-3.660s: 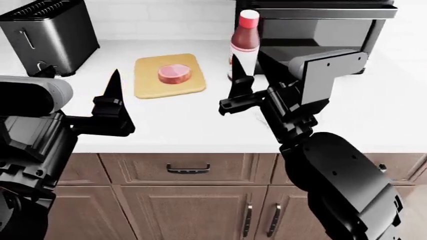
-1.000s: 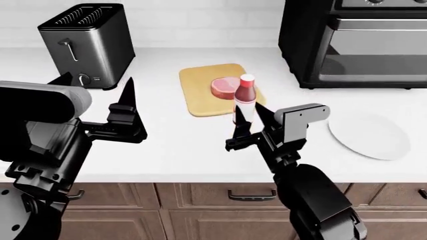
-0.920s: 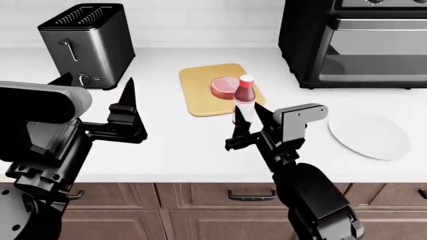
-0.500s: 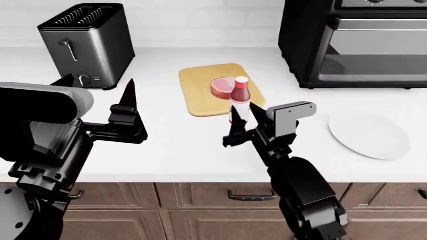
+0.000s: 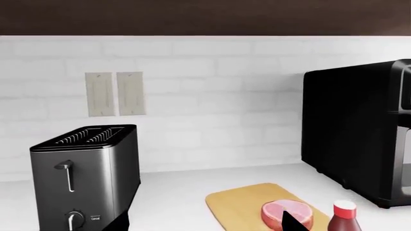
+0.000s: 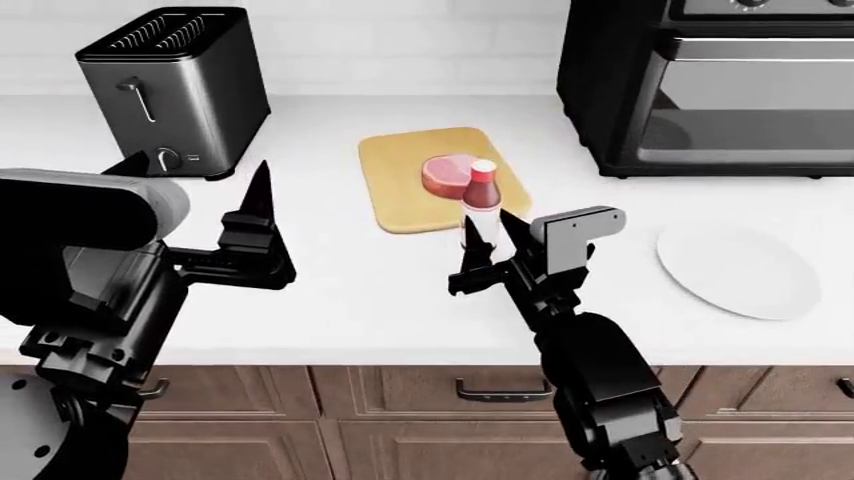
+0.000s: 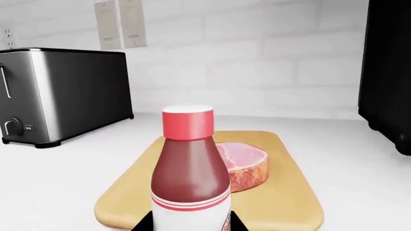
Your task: Pick the ham from the plate and place it on the cutting board. Then pick the condiment bottle from the cabinet and place it next to the cutting board.
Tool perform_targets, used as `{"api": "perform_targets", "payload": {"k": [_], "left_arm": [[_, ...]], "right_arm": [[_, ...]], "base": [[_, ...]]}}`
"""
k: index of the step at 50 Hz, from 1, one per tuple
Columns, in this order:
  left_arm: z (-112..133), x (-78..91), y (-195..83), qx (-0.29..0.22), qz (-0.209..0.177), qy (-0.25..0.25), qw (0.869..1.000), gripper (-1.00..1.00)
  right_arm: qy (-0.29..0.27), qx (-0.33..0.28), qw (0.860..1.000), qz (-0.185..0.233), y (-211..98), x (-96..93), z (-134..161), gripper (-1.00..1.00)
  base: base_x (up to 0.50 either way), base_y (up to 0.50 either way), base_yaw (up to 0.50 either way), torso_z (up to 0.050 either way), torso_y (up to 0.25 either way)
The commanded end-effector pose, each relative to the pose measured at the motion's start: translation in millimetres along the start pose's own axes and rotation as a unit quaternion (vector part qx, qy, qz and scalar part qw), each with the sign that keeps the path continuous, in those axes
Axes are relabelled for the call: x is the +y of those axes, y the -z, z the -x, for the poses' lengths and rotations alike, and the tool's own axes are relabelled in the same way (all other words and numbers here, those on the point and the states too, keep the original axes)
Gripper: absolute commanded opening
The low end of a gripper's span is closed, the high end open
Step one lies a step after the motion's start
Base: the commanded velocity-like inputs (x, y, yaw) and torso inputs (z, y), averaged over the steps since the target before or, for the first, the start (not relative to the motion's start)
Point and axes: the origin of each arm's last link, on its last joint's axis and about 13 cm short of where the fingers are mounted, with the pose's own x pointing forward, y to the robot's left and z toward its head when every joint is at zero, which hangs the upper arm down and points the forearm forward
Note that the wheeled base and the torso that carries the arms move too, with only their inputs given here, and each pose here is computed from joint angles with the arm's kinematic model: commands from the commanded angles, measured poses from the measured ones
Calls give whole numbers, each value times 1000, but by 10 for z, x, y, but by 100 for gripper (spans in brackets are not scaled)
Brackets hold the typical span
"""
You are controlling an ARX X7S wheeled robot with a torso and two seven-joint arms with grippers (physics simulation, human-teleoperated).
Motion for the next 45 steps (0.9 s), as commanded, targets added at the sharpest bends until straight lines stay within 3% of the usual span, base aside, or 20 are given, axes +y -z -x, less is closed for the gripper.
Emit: {"api": "perform_targets", "payload": {"k": [1, 19, 20, 45], "left_arm": [[2, 6, -8, -1, -1, -1, 1000, 100], [0, 6, -6, -1, -1, -2, 1000, 100], [-1, 5, -6, -1, -1, -2, 1000, 100], [2, 21, -16, -1, 0, -3, 1000, 100]], "right_arm": [[-1, -4, 1000, 12, -7, -18, -22, -100], [-3, 1, 1000, 9, 24, -31, -3, -100], [-2, 2, 1000, 9, 26, -32, -2, 100], [-2, 4, 1000, 9, 11, -14, 25, 100]], "base": [[0, 0, 0, 0, 0], [0, 0, 0, 0, 0], [0, 0, 0, 0, 0], [0, 0, 0, 0, 0]]}}
